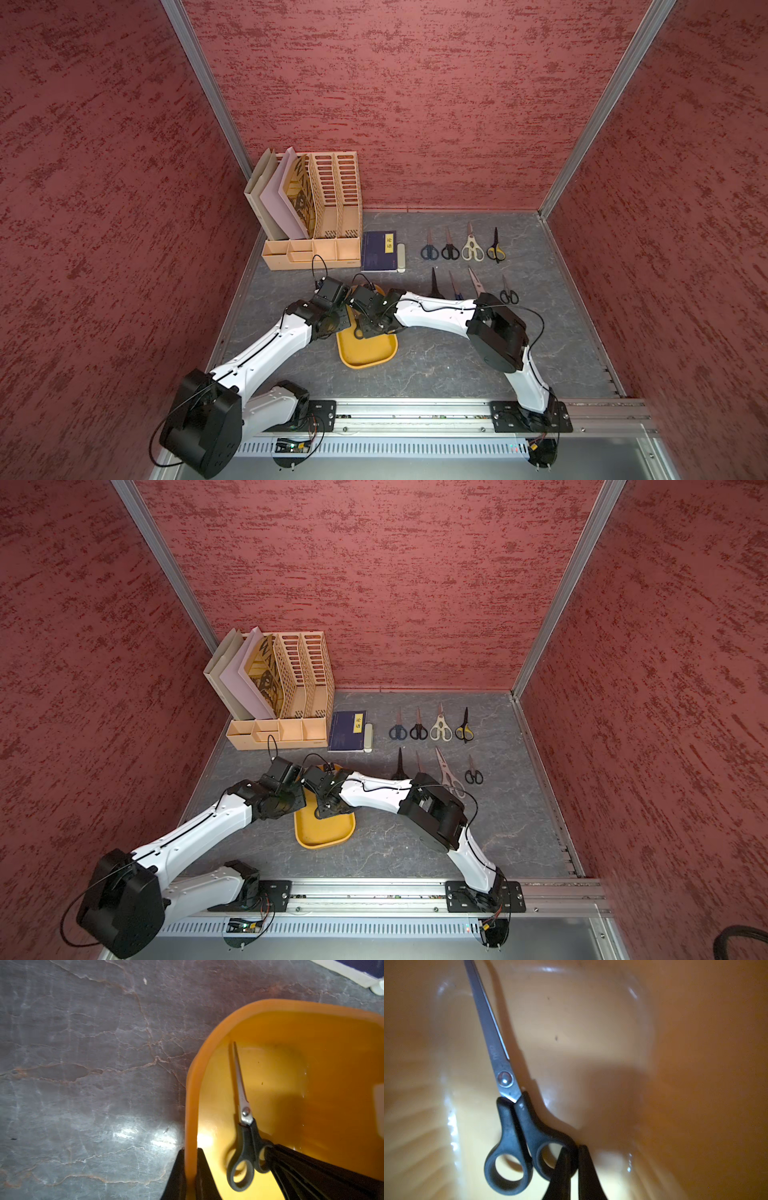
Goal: Take the scissors out of the storage box
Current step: Pick up the scissors from the storage box, then place the storage box at the center of the board.
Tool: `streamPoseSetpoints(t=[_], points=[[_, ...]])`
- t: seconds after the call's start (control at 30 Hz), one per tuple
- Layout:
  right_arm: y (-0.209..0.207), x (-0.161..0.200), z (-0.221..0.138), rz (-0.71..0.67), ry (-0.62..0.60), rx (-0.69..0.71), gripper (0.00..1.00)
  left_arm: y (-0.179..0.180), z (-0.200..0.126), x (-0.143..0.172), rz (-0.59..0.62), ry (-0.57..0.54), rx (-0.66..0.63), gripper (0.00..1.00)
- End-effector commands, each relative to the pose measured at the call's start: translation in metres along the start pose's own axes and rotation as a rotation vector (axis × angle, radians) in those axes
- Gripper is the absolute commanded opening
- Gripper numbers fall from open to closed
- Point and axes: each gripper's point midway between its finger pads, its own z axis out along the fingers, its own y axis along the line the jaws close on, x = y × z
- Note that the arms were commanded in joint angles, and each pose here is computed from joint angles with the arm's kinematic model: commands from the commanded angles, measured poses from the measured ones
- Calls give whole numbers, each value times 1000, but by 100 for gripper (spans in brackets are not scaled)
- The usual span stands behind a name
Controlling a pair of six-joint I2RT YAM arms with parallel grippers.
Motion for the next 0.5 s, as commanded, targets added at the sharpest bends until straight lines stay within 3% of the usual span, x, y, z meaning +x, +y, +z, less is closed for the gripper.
streamPoseSetpoints(t=[0.0,0.33,0.47], points=[[-5,-17,-34,-3,-69,2,0,9,1,-13,-37,-33,-14,0],[-11,-36,-104,53,-201,-28,0,22,7,-35,-51,-67,-32,0],[-31,-31,-131,119,-239,-18,0,32,11,-42,-77,-67,-61,0]])
